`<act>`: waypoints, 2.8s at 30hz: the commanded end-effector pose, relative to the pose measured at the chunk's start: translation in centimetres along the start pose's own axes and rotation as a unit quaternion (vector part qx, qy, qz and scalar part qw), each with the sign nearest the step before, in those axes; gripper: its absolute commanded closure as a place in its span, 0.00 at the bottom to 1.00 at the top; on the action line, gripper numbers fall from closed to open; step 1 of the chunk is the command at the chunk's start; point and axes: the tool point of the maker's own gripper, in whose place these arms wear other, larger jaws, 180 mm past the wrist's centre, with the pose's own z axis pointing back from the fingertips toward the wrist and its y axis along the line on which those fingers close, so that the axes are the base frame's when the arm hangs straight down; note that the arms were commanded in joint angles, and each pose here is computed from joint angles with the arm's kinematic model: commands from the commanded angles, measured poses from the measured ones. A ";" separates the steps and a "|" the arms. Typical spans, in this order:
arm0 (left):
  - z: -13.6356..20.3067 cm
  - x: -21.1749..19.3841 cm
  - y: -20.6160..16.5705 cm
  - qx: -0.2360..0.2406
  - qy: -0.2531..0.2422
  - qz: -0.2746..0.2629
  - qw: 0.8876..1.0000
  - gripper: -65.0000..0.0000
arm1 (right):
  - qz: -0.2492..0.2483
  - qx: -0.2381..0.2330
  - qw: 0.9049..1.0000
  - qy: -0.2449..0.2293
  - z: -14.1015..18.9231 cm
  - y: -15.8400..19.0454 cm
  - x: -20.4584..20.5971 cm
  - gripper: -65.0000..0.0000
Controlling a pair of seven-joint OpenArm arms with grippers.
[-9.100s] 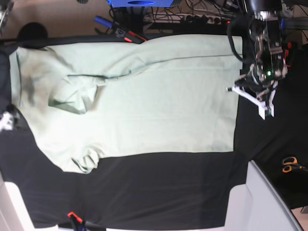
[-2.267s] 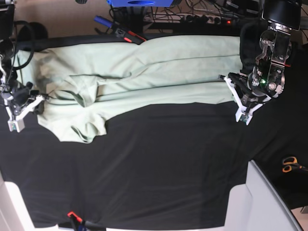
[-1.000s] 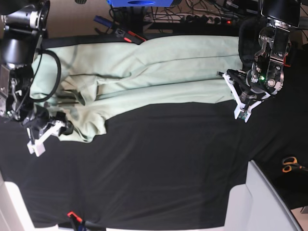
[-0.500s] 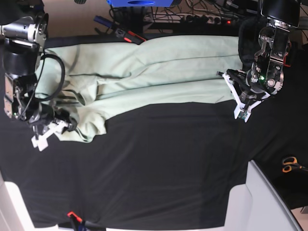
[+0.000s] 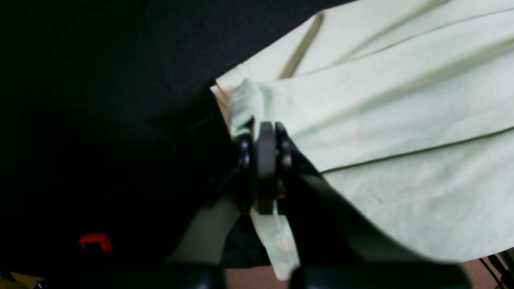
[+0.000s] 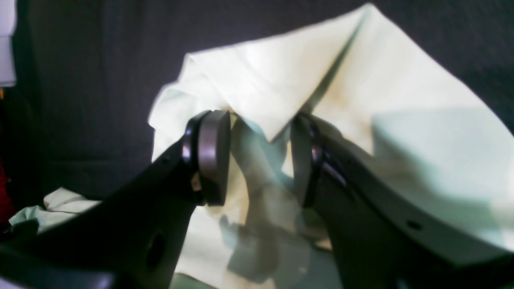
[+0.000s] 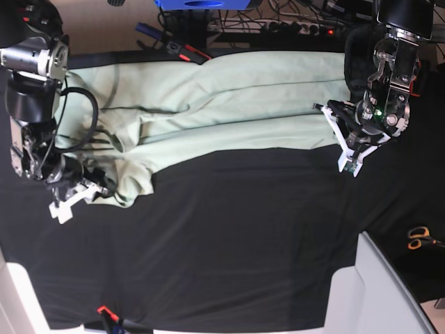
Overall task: Fold the T-shirt properly
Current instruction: 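Adjust the right gripper's hold on the folded fabric near the sleeve, then drag the folded shirt with both grippers toward the robot base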
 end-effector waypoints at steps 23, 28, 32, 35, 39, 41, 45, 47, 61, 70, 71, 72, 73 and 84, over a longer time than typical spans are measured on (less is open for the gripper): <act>0.5 1.0 1.1 0.015 -0.014 -0.004 1.000 1.00 | 0.093 0.020 0.995 -0.019 2.8 2.7 4.5 1.00; 0.5 1.0 1.1 0.015 -0.015 -0.004 1.000 1.00 | 0.130 0.010 0.991 -0.003 4.7 3.5 4.4 1.00; 1.0 1.7 1.0 0.016 -0.027 -0.008 0.999 1.00 | 0.124 -0.017 0.992 0.003 5.9 3.0 3.5 1.00; 1.7 2.5 1.1 0.018 -0.041 -0.016 0.999 1.00 | 0.151 -0.025 0.988 0.002 7.4 3.5 3.0 1.00; 2.0 2.7 1.8 0.026 -0.043 -0.023 0.998 1.00 | 0.152 -0.038 0.988 0.006 9.4 3.4 1.9 1.00; 2.0 2.6 1.9 0.027 -0.042 -0.027 0.998 1.00 | 0.146 -0.051 0.988 0.004 10.9 2.8 1.8 1.00; 1.5 1.9 0.2 0.011 -0.028 -0.059 0.998 1.00 | 0.159 -0.077 0.984 -0.002 13.9 2.7 1.0 1.00; 1.4 1.6 -0.5 0.005 -0.024 -0.067 0.997 1.00 | 0.162 -0.086 0.983 -0.001 15.0 2.8 0.0 1.00; 1.7 1.4 1.2 0.023 -0.018 -0.085 0.996 1.00 | 0.160 -0.114 0.980 0.025 18.5 2.7 -7.5 1.00; 1.7 0.8 1.0 0.020 -0.012 -0.087 0.996 1.00 | 0.114 -0.074 0.990 0.042 19.8 2.6 -12.4 1.00; 1.7 0.8 1.0 0.020 -0.012 -0.087 0.996 1.00 | 0.108 -0.066 0.991 0.045 19.9 2.7 -13.0 1.00; 1.7 0.8 1.0 0.020 -0.012 -0.087 0.996 1.00 | 0.102 -0.060 0.992 0.049 20.0 2.8 -13.5 1.00; 1.7 0.8 1.0 0.020 -0.012 -0.087 0.996 1.00 | 0.098 -0.057 0.992 0.054 20.2 2.8 -14.0 1.00; 1.3 -0.2 -0.6 0.013 0.001 -0.133 0.991 1.00 | 0.073 -0.049 0.993 0.072 21.3 2.6 -17.1 1.00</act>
